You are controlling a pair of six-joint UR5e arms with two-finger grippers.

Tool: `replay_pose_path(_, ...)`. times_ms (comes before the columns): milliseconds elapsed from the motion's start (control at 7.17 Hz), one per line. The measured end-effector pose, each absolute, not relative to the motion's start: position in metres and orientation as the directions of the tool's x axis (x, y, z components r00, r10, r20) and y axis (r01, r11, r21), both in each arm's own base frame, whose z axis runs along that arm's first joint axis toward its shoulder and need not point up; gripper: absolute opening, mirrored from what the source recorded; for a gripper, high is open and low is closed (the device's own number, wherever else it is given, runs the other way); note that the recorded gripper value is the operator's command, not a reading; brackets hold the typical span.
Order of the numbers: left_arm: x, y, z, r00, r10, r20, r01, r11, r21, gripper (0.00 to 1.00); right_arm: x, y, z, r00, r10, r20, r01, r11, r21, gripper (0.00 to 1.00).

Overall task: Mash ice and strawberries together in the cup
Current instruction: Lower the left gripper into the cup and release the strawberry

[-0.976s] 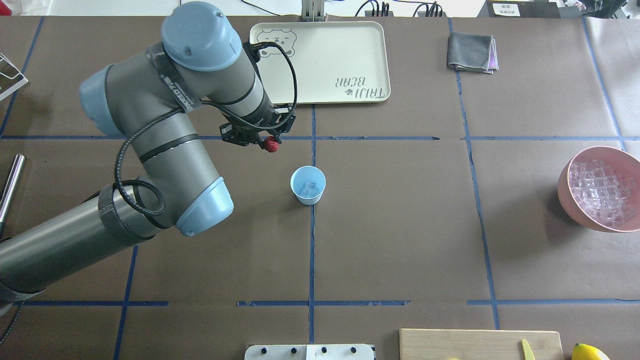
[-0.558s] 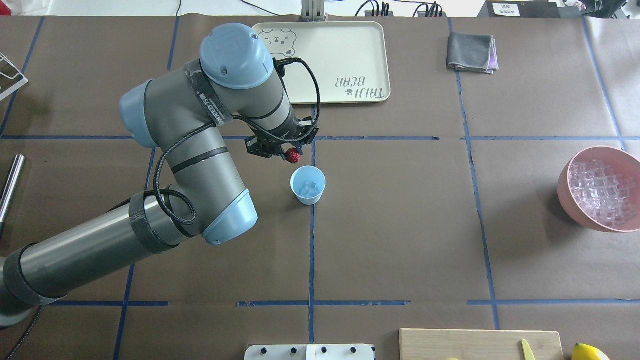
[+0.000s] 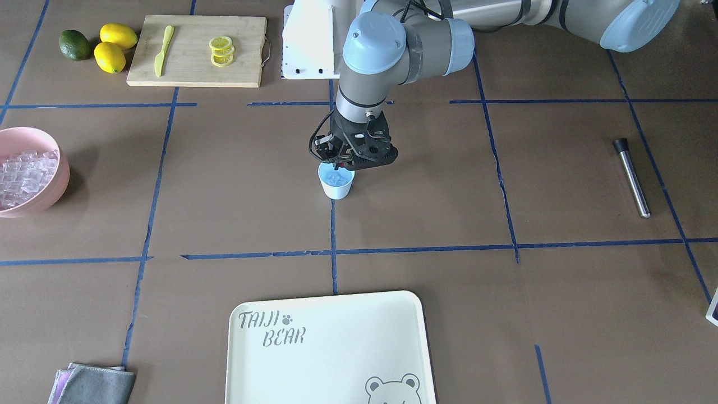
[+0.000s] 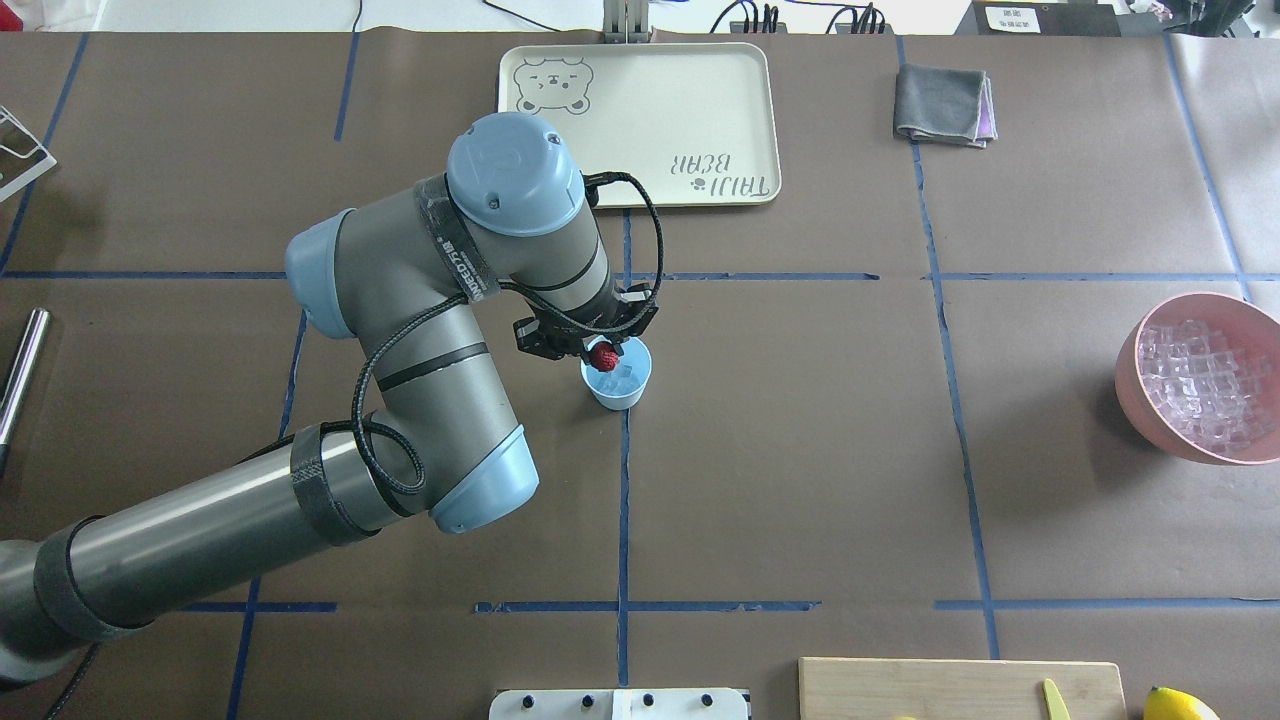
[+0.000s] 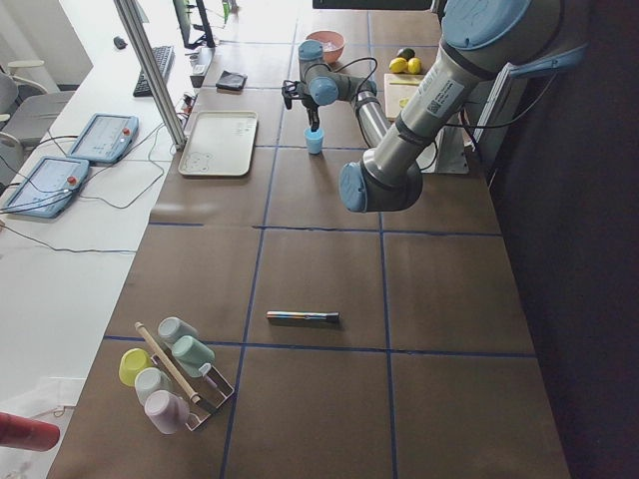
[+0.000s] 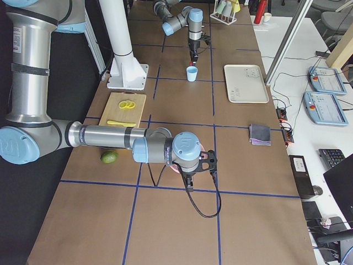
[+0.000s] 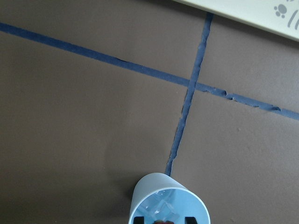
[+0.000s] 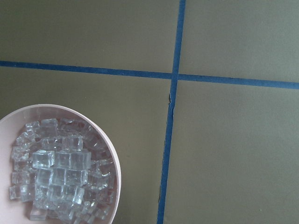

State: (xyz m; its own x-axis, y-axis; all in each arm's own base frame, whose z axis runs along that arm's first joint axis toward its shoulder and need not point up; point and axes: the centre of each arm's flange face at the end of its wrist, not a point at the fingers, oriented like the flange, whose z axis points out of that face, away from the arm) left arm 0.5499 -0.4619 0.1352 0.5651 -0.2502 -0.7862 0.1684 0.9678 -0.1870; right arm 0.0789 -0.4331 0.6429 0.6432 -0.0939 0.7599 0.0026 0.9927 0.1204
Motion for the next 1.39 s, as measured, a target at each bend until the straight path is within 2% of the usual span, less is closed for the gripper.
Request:
replay_pose_path(836, 0.5555, -0.4637, 0.1312, 0.554, -0.241, -0.797, 0.163, 0.97, -0.179, 0.1, 0.0794, -0.4337, 0.6415, 0.645, -0.094, 0.758, 0.001, 0.992, 0.122, 0.99)
replay_pose_path(976, 0.5574, -0.4652, 0.1298, 0.555, -0.241, -0.796, 0.166, 0.97, -0.178, 0.21, 0.0792, -0.4337, 0.6415, 0.645, -0.094, 0.758, 0.002, 0.992, 0.122, 0.99)
replay_pose_path(1254, 0.5594, -0.4671, 0.1278, 0.553, -0.236, -0.799, 0.168, 0.971, -0.171, 1.0, 0.0792, -0.4337, 0.6412, 0.645, -0.095, 0.758, 0.002, 0.992, 0.123, 0.99)
replay_pose_path(1394, 0.5597, -0.4673, 0.1278, 0.551, -0.232, -0.802, 0.166, 0.972, -0.167, 1.0, 0.0793, -0.4337, 0.6411, 0.645, -0.095, 0.758, 0.002, 0.992, 0.123, 0.99)
